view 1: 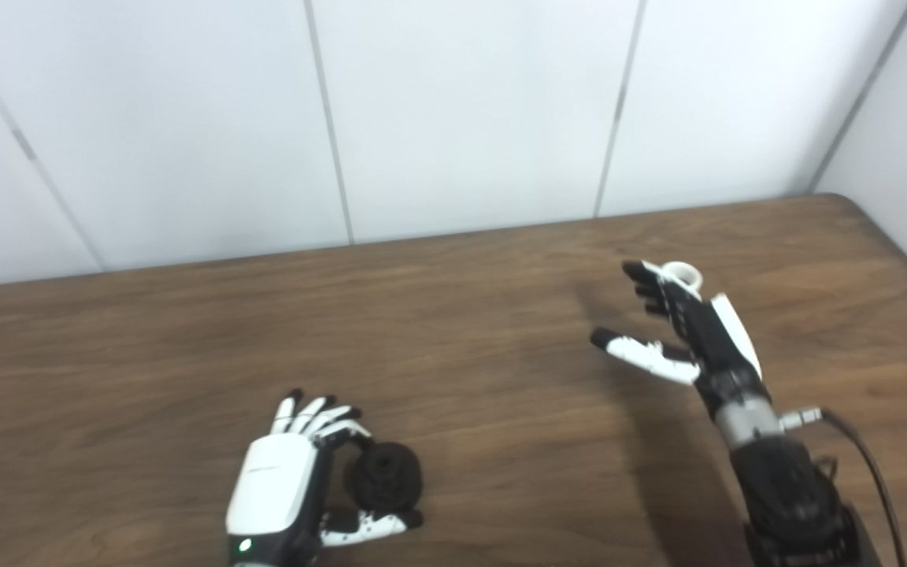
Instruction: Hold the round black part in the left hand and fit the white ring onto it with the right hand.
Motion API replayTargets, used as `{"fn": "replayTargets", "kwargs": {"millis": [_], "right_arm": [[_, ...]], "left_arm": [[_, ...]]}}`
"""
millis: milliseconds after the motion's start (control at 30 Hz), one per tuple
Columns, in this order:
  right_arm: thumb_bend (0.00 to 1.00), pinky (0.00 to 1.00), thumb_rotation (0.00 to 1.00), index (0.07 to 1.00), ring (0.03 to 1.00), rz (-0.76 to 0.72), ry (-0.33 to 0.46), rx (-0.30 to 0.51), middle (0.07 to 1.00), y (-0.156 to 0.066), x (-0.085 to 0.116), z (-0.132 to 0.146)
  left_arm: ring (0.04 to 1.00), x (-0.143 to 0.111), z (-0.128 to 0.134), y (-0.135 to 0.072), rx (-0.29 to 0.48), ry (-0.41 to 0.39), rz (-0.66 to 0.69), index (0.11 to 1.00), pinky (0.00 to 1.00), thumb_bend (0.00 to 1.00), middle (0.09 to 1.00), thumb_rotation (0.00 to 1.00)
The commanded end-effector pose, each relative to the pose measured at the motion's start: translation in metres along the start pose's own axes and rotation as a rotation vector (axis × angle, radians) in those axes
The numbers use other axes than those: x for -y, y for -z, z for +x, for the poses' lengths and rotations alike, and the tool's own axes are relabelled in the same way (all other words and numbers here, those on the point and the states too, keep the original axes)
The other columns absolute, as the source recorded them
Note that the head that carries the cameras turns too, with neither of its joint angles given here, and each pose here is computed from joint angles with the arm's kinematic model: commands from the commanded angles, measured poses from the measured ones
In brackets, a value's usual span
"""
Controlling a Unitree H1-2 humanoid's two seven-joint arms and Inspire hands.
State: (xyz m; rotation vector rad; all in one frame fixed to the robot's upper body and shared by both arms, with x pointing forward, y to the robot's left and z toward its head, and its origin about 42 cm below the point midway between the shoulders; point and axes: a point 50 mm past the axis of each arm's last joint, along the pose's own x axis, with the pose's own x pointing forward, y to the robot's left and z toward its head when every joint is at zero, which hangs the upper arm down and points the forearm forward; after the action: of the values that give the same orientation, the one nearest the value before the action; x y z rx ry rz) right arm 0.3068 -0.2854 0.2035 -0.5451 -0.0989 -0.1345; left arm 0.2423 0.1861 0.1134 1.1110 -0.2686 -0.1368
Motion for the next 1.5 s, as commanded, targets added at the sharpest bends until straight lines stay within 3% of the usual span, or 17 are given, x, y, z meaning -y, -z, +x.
{"fn": "replayTargets", "kwargs": {"millis": [0, 300, 467, 800, 1100, 1467], "right_arm": [[0.77, 0.88, 0.32, 0.775, 0.871, -0.076, 0.065, 0.085, 0.853, -0.019, 0.02, 0.017], [0.82, 0.94, 0.24, 0.707, 0.952, -0.33, 0.115, 0.134, 0.904, -0.024, 0.047, 0.052], [0.83, 1.0, 0.24, 0.703, 0.997, -0.386, 0.116, 0.079, 0.945, -0.022, 0.058, 0.072], [0.87, 1.0, 0.23, 0.71, 1.0, -0.522, 0.068, -0.02, 0.997, -0.012, 0.078, 0.116], [0.88, 1.0, 0.26, 0.73, 1.0, -0.657, -0.008, -0.127, 1.0, -0.012, 0.079, 0.145], [0.91, 1.0, 0.27, 0.741, 1.0, -0.706, -0.055, -0.191, 1.0, -0.005, 0.077, 0.159]], "left_arm": [[0.884, -0.004, -0.004, 0.007, -0.007, 0.011, 0.024, 0.482, 1.0, 0.52, 0.775, 0.05], [0.884, -0.012, -0.007, 0.012, -0.024, 0.02, 0.026, 0.483, 1.0, 0.52, 0.776, 0.05], [0.881, -0.013, -0.008, 0.015, -0.031, 0.025, 0.043, 0.483, 1.0, 0.52, 0.776, 0.06], [0.875, -0.018, -0.011, 0.018, -0.035, 0.019, 0.038, 0.483, 1.0, 0.52, 0.773, 0.05], [0.868, -0.022, -0.013, 0.025, -0.034, 0.01, 0.027, 0.482, 1.0, 0.52, 0.769, 0.05], [0.869, -0.024, -0.013, 0.027, -0.035, 0.01, 0.047, 0.482, 1.0, 0.53, 0.774, 0.06]]}}
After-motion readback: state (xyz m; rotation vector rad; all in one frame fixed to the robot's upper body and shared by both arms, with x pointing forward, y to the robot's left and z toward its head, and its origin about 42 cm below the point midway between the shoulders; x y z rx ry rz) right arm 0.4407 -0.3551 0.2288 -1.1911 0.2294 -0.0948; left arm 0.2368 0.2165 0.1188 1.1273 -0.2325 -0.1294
